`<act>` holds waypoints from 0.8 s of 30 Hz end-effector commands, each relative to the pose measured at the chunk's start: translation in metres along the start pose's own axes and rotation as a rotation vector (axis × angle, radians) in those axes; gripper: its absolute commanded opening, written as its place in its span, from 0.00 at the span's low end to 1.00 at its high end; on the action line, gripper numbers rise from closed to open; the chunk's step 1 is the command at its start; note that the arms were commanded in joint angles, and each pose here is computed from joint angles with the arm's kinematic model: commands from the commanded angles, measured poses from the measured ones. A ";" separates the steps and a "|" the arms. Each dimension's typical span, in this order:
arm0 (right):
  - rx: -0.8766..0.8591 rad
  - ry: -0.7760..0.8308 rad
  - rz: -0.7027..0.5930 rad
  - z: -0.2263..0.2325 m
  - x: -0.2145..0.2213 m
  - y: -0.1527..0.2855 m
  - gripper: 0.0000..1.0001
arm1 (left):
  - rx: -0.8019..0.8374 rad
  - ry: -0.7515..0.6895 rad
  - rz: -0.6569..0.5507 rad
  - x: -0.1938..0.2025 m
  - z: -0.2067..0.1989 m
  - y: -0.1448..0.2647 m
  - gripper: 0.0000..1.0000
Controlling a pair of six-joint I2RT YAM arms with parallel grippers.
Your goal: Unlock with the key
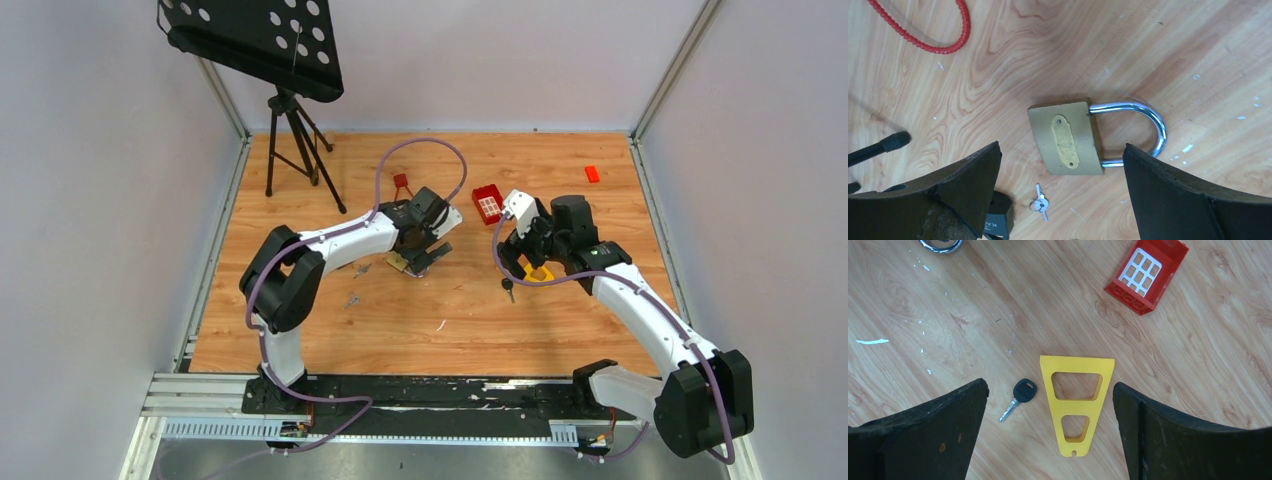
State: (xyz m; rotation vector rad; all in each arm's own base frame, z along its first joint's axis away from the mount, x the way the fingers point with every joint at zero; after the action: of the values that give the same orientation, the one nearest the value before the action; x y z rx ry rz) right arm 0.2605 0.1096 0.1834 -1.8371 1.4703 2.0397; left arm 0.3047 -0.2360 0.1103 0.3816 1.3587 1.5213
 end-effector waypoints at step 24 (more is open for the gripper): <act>0.034 0.030 -0.038 -0.007 -0.007 0.004 0.97 | -0.027 -0.139 0.008 -0.008 -0.025 -0.002 0.98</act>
State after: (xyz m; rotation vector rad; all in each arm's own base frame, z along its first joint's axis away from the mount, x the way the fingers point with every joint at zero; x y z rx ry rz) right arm 0.2615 0.1080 0.1827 -1.8388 1.4775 2.0354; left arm 0.2862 -0.2584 0.0989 0.4814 1.2590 1.4859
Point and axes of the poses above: each gripper's point midway between its finger pads, its own y axis back along the fingers, its own z axis along the line the jaws close on, x = y × z, the point moved 6 cm from there along y, back along the fingers, and after that the axes turned 2 degrees about -y, right-handed, at the moved point
